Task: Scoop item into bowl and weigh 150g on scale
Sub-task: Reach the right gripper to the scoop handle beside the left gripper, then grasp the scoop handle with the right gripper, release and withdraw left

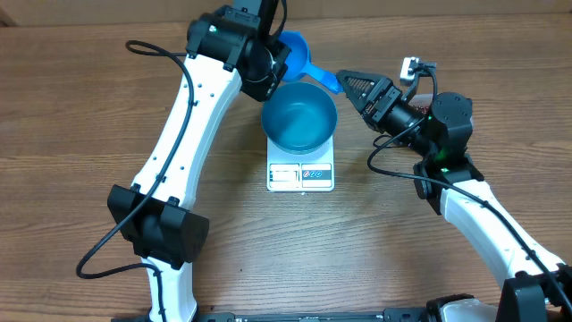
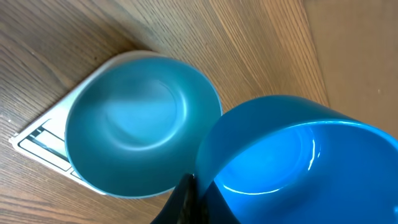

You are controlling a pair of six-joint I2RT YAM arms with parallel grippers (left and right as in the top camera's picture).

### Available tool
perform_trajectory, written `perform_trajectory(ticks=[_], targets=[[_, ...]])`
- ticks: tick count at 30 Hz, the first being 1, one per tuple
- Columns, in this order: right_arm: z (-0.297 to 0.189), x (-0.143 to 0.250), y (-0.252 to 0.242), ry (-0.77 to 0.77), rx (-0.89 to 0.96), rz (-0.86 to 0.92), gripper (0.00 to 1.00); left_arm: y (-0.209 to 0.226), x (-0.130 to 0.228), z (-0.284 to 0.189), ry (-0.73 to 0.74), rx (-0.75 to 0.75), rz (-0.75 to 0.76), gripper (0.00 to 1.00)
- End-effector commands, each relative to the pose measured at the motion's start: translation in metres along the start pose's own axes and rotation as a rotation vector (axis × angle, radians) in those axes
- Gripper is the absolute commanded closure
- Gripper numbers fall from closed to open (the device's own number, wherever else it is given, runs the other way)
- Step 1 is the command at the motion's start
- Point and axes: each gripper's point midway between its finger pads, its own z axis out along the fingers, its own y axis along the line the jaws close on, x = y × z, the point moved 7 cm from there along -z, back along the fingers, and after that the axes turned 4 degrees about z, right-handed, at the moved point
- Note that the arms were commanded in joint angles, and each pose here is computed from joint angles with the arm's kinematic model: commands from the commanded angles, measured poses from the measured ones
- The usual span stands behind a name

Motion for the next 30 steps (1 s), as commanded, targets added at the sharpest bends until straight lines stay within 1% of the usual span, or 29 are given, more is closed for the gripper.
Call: perform_trajectory(ticks=[1,4,6,8,9,14,15,20,22,26,30], targets=[[0.006,0.002,0.011,-0.015,-0.018,-0.015,0.00,-0.007,0.009,-0.006,0.003,0.025,0.011,0.96],[0.008,0.005,0.012,-0.010,-0.020,-0.016,0.00,-0.008,0.014,-0.006,0.006,0.025,0.022,0.96],[0.010,0.007,0.013,-0.012,-0.019,-0.016,0.06,-0.009,0.017,-0.005,0.009,0.026,0.028,0.96],[0.011,0.008,0.013,-0.017,-0.017,-0.016,0.14,-0.009,0.020,-0.005,0.012,0.026,0.034,0.96],[0.011,0.008,0.013,-0.020,-0.016,-0.016,0.16,-0.010,0.022,-0.005,0.013,0.025,0.038,0.95],[0.012,0.009,0.014,-0.027,-0.016,-0.018,0.17,-0.011,0.029,-0.004,-0.013,0.018,0.059,0.96],[0.012,0.009,0.014,-0.029,-0.015,-0.018,0.20,-0.012,0.031,-0.004,-0.014,0.018,0.063,0.96],[0.012,0.008,0.014,-0.039,-0.011,-0.018,0.39,-0.013,0.039,-0.003,-0.013,0.017,0.080,0.96],[0.012,0.008,0.014,-0.039,-0.011,-0.018,0.45,-0.013,0.041,-0.003,-0.011,0.017,0.084,0.96],[0.012,0.008,0.013,-0.043,-0.009,-0.018,0.52,-0.013,0.042,-0.003,-0.010,0.017,0.086,0.96],[0.012,0.007,0.013,-0.046,-0.008,-0.018,0.64,-0.013,0.042,-0.003,-0.010,0.016,0.086,0.96]])
